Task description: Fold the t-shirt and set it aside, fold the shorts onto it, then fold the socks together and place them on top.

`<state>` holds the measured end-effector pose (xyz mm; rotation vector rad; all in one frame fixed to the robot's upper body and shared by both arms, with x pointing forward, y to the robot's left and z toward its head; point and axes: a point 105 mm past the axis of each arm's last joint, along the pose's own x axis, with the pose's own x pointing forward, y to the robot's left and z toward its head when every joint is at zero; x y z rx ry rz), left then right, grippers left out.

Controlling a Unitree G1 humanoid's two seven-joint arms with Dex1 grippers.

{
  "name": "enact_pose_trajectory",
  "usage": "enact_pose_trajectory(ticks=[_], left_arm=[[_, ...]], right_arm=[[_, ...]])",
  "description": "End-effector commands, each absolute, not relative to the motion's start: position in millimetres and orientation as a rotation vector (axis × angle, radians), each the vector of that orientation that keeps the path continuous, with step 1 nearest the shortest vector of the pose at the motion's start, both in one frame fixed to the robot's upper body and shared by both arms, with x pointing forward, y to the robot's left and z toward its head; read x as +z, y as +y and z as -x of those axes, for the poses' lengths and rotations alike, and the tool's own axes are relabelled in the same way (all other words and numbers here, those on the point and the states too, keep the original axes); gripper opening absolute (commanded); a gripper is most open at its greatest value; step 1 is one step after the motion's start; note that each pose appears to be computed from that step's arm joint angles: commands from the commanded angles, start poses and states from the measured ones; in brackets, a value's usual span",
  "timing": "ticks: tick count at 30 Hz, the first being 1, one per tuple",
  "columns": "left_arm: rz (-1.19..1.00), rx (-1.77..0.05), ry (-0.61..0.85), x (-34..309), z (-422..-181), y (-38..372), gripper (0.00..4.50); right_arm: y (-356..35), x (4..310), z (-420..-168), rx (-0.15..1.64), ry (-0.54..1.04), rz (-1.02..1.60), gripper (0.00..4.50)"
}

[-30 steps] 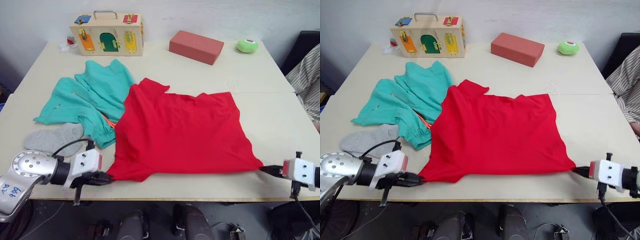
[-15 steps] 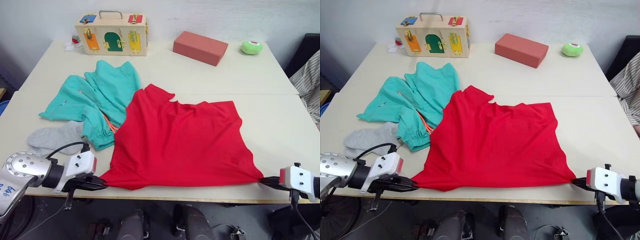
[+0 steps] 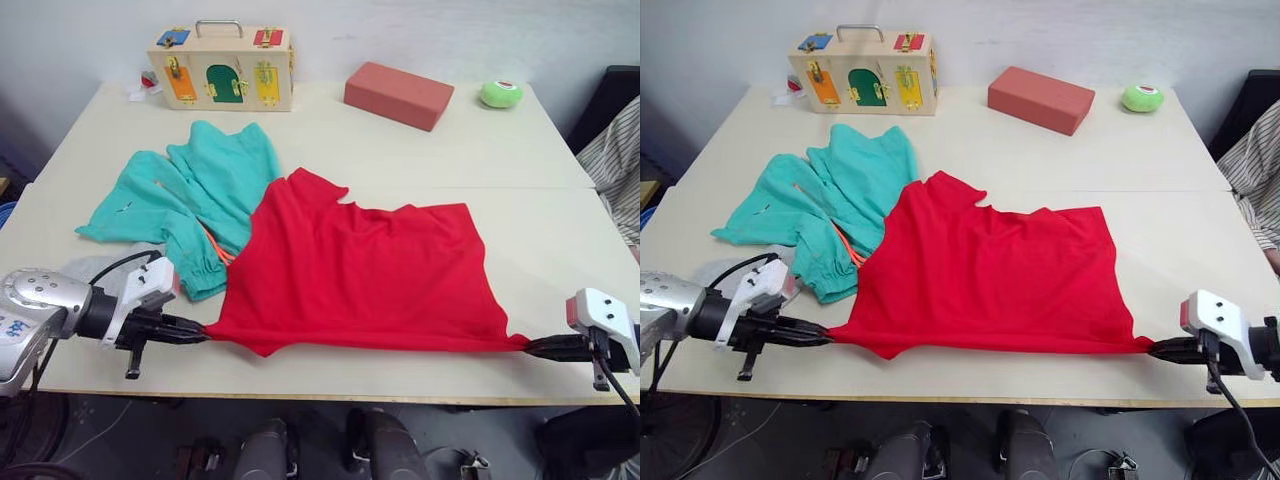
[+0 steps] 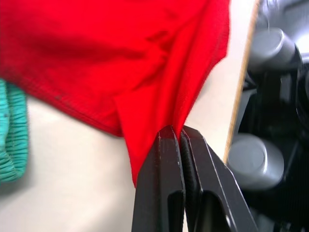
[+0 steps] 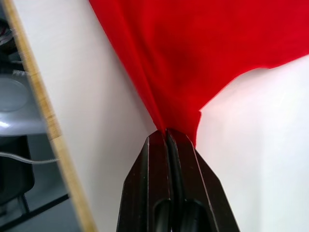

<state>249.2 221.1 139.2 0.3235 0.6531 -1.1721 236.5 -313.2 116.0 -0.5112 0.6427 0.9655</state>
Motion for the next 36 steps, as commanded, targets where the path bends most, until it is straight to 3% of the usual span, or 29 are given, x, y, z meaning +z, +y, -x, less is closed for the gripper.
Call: enact_pose_trajectory(ticks=[1, 6, 8, 9, 12, 17, 19, 20, 24, 25, 28, 34, 36], left_arm=[[-0.308, -1.089, 0.650, 137, -264, 228, 0.01], [-0.285, -1.068, 0.644, 136, -270, 229, 0.01], [-0.274, -1.062, 0.626, 136, -272, 228, 0.01], [-0.264, -1.051, 0.606, 137, -274, 228, 0.22], [-0.253, -1.019, 0.545, 141, -280, 227, 0.95], [-0.230, -0.928, 0.360, 155, -291, 229, 2.53], [-0.266, -0.892, 0.186, 174, -294, 228, 3.19], [-0.250, -0.944, 0.152, 179, -284, 220, 3.44], [-0.322, -1.165, 0.205, 163, -249, 193, 3.44], [-0.364, -1.200, 0.235, 156, -244, 191, 3.48], [-0.413, -1.308, 0.260, 139, -234, 178, 2.52], [-0.452, -1.396, 0.256, 110, -239, 150, 0.61], [-0.478, -1.381, 0.270, 101, -244, 150, 0.03]], right_arm=[[-322, 110, -246, 0.904, 0.657, 0.492, 0.00], [-315, 106, -253, 0.912, 0.636, 0.447, 0.00], [-312, 112, -260, 0.893, 0.561, 0.453, 0.00], [-312, 116, -264, 0.866, 0.525, 0.437, 0.18], [-315, 125, -270, 0.815, 0.457, 0.423, 0.92], [-330, 151, -275, 0.682, 0.289, 0.442, 2.65], [-331, 166, -269, 0.647, 0.209, 0.401, 3.38], [-321, 169, -258, 0.693, 0.196, 0.359, 3.66], [-278, 164, -227, 0.874, 0.207, 0.290, 3.66], [-272, 161, -223, 0.899, 0.210, 0.303, 3.22], [-253, 146, -216, 0.985, 0.197, 0.404, 2.29], [-243, 107, -222, 1.052, 0.198, 0.570, 0.16], [-240, 103, -229, 1.048, 0.185, 0.579, 0.00]])
